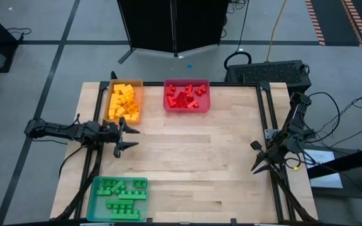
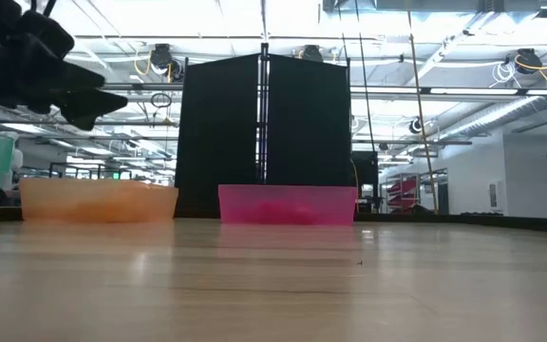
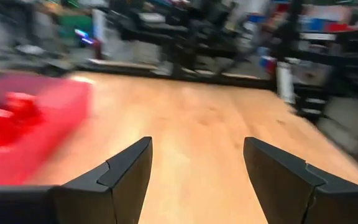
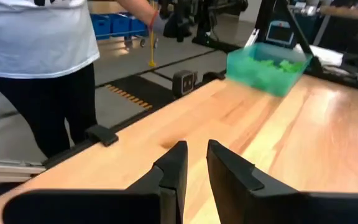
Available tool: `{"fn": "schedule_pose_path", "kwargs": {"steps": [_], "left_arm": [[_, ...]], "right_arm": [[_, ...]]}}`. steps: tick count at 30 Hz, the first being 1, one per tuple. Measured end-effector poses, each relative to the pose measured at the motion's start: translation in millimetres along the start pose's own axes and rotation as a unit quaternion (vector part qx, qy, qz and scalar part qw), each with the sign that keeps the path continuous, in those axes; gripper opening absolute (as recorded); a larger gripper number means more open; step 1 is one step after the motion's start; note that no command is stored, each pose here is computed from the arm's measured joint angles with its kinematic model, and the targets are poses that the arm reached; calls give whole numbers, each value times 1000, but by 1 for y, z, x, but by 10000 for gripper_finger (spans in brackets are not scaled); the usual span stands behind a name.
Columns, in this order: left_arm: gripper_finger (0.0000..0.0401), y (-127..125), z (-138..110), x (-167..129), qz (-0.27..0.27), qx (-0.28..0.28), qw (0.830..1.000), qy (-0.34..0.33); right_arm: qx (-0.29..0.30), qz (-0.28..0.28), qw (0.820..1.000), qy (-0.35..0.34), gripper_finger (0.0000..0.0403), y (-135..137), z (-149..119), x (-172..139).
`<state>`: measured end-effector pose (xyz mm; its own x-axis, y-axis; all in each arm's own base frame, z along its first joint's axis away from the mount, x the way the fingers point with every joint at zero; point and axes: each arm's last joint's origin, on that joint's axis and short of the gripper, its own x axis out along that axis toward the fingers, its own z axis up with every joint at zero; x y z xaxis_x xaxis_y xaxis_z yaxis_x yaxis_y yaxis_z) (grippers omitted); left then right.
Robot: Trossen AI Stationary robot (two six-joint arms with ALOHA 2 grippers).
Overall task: Sort blocks
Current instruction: Return to Home Position
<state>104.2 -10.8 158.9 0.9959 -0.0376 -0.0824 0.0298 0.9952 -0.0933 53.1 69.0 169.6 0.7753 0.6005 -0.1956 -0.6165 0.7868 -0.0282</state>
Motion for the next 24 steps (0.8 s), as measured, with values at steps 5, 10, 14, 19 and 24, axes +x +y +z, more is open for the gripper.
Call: {"fn": "schedule_pose_path", "kwargs": {"steps": [5, 10, 14, 19, 24], "left_arm": [[255, -4, -2, 1, -61, -12, 998, 18], [255, -4, -2, 1, -61, -25, 998, 17], [255, -4, -2, 1, -61, -21, 998, 17], [255, -4, -2, 0, -66, -12, 998, 14], [255, -4, -1, 0, -66, -3, 998, 13]], "right_arm": [[-3, 0, 1000, -2, 59, 0, 1, 0], [-24, -35, 999, -24, 59, -2, 4, 1], [-79, -109, 987, -85, 59, -4, 7, 5], [-105, -165, 974, -114, 59, -12, 8, 9], [-98, -167, 974, -114, 59, -22, 8, 12]]}}
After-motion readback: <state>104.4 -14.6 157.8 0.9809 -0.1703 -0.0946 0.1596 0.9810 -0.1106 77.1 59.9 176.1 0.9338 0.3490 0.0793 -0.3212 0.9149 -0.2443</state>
